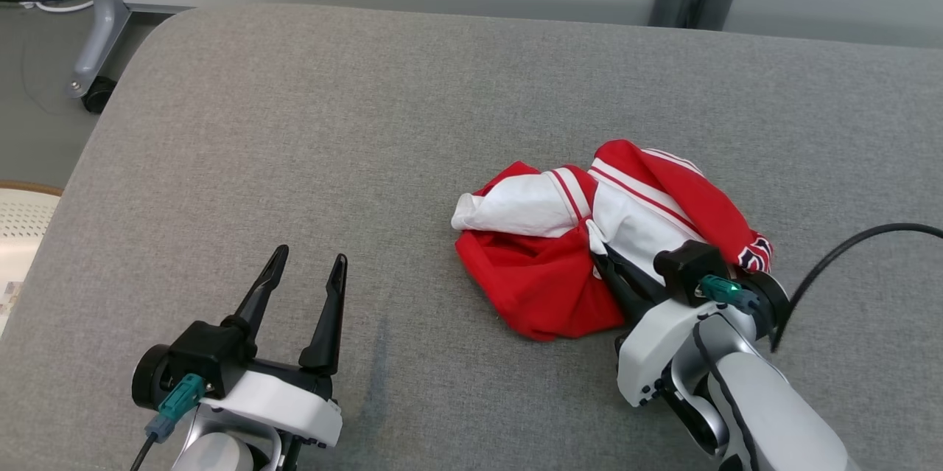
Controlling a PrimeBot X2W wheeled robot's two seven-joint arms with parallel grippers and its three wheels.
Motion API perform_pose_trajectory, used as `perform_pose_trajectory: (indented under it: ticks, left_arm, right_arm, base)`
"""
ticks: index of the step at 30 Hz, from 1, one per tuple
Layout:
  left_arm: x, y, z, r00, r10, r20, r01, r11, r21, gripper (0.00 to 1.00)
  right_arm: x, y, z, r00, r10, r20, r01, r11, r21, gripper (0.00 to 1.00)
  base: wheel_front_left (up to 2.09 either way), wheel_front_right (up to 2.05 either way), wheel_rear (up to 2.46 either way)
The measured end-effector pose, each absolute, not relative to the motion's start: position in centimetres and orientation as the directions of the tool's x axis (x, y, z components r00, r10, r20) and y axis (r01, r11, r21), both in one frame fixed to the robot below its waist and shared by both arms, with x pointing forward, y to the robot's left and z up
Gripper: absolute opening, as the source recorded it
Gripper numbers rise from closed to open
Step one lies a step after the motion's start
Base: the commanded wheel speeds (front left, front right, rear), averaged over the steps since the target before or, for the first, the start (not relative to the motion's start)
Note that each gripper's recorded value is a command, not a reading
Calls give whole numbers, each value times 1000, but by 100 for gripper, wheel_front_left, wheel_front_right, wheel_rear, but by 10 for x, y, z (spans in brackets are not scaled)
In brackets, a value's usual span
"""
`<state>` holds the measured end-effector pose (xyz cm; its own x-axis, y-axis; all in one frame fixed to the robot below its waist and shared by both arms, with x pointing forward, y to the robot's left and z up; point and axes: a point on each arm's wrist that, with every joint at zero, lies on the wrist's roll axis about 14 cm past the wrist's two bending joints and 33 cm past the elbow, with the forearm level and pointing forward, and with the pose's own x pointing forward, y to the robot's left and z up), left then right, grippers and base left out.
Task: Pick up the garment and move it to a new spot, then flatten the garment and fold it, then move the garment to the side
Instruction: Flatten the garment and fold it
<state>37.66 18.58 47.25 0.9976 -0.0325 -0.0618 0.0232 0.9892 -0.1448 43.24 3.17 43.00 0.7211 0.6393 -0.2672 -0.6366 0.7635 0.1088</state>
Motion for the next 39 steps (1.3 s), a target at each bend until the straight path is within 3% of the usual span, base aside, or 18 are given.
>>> perform_pose_trajectory:
  ticks: [10,17,24,30,31,32,33,39]
  left_arm:
    - [382,178,475,997,-61,-50,53,988,-144,100]
    - [386,170,480,995,-95,-33,89,987,-136,100]
    - [391,164,480,992,-119,-31,114,985,-131,100]
    - [395,158,476,990,-137,-45,130,983,-132,100]
    - [395,157,475,989,-140,-46,133,982,-133,100]
    - [396,157,475,989,-140,-47,133,982,-133,100]
    - [396,157,475,989,-140,-47,133,982,-133,100]
    - [396,156,475,988,-145,-46,138,982,-132,100]
  right_arm:
    - [441,6,470,809,578,-106,-557,811,178,0]
    - [442,-57,489,913,408,-30,-391,891,230,0]
    - [425,-135,459,973,190,-130,-154,956,250,0]
    - [413,-161,428,970,109,-217,-42,956,291,0]
    - [412,-162,426,970,104,-220,-35,955,296,29]
    - [412,-162,426,971,101,-216,-32,952,303,94]
    - [412,-162,426,971,101,-216,-32,952,303,100]
    - [419,-162,445,990,84,-117,-43,948,315,100]
  base:
    - [0,0,0]
    - [0,0,0]
    - [0,0,0]
    - [0,0,0]
    - [0,0,0]
    - [0,0,0]
    - [0,0,0]
    - [0,0,0]
